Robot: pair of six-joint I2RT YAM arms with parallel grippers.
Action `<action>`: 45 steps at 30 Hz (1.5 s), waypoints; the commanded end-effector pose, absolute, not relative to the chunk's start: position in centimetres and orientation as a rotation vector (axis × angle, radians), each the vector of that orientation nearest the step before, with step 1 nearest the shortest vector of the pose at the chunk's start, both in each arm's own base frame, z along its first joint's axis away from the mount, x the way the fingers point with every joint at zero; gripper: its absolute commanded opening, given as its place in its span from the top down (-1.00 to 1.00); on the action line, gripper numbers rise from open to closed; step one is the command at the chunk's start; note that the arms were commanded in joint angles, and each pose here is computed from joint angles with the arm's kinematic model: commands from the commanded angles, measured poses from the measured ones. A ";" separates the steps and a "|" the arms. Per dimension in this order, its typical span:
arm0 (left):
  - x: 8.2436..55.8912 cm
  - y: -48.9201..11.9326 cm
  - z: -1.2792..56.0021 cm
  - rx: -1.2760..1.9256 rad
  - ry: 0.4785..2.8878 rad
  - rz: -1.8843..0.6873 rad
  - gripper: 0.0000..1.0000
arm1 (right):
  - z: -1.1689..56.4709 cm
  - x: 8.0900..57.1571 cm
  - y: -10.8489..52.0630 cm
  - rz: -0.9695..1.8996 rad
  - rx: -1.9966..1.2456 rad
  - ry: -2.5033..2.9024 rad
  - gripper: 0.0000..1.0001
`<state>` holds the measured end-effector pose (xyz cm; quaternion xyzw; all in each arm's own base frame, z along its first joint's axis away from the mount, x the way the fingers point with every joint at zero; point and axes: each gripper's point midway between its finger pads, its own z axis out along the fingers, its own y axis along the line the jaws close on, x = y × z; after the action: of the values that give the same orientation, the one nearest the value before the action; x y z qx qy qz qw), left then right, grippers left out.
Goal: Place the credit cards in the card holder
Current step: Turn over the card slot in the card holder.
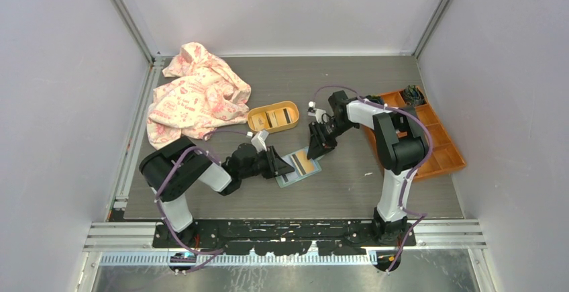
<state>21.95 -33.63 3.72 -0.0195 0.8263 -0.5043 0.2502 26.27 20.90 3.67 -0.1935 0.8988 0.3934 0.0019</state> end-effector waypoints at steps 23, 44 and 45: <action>22.8 -34.3 2.1 -0.042 2.271 -1.327 0.67 | 6.3 25.6 23.5 1.612 -0.561 2.729 0.33; 22.8 -34.3 2.5 -0.036 2.266 -1.331 0.64 | 6.1 25.2 24.2 1.696 -0.480 2.740 0.36; 22.8 -34.3 2.5 -0.035 2.264 -1.333 0.64 | 6.0 25.3 24.1 1.682 -0.483 2.743 0.37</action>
<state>22.75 -34.43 3.13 -0.0203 0.8268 -0.5034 0.2501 24.90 23.69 5.61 -0.1456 0.8424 0.5147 -0.0646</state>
